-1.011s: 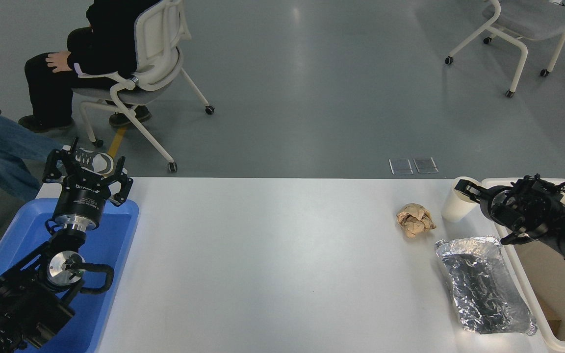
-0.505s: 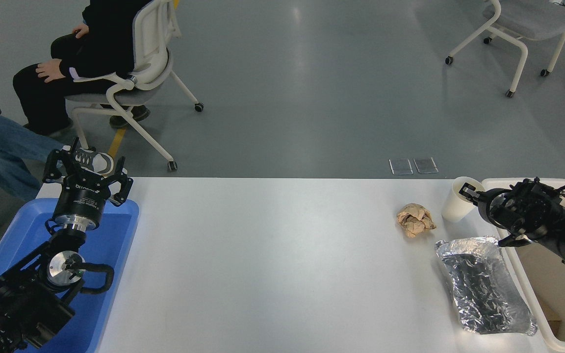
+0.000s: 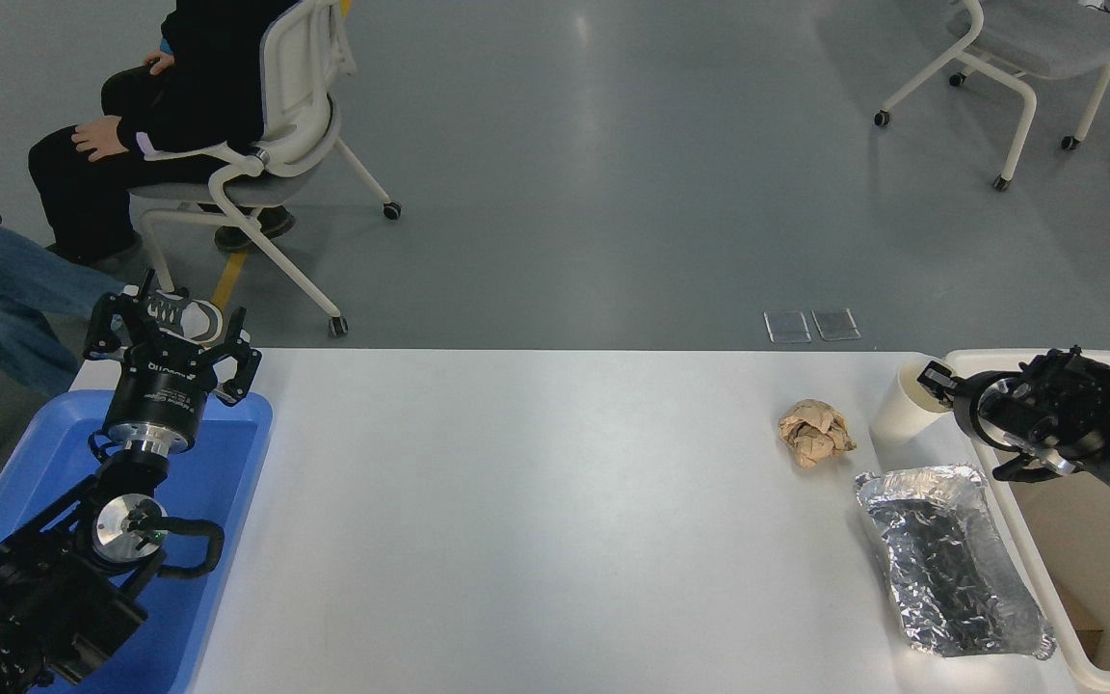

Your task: Pick up paper cup place in dustbin

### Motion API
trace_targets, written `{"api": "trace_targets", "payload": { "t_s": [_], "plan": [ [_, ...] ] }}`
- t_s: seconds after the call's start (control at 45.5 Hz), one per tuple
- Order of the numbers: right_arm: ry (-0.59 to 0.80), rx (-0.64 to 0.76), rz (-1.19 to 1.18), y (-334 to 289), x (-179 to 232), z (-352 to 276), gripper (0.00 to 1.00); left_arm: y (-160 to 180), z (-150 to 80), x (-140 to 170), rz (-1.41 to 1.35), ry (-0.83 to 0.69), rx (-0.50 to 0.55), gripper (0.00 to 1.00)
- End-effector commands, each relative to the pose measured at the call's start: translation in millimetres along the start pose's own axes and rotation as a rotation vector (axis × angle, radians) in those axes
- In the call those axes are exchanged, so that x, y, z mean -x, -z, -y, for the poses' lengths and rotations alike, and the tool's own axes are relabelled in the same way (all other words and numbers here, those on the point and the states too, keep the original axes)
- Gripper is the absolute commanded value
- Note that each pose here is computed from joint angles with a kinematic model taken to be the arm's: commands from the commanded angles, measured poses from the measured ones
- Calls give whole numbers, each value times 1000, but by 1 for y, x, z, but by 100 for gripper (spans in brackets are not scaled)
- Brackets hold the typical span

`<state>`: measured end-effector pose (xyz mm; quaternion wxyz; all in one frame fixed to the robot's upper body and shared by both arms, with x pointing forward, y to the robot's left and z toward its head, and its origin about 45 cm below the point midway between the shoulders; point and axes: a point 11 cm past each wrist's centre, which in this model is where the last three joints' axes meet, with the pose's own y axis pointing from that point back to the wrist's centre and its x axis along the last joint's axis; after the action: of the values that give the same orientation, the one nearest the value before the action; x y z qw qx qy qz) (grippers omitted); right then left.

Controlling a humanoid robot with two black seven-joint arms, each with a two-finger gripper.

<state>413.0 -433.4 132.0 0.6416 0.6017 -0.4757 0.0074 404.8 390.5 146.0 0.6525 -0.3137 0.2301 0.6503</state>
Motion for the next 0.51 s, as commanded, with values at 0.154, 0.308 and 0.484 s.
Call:
{"api": "trace_targets", "payload": {
  "t_s": [0.154, 0.308, 0.484],
  "plan": [
    [81, -15, -30, 3, -41, -64, 0, 0, 1, 0, 0, 1, 1, 99],
    [109, 10, -131, 9, -49, -101, 0, 0, 1, 0, 0, 1, 1, 99],
    [139, -36, -168, 33, -56, -149, 0, 0, 1, 1, -1, 2, 1, 99]
  ]
}}
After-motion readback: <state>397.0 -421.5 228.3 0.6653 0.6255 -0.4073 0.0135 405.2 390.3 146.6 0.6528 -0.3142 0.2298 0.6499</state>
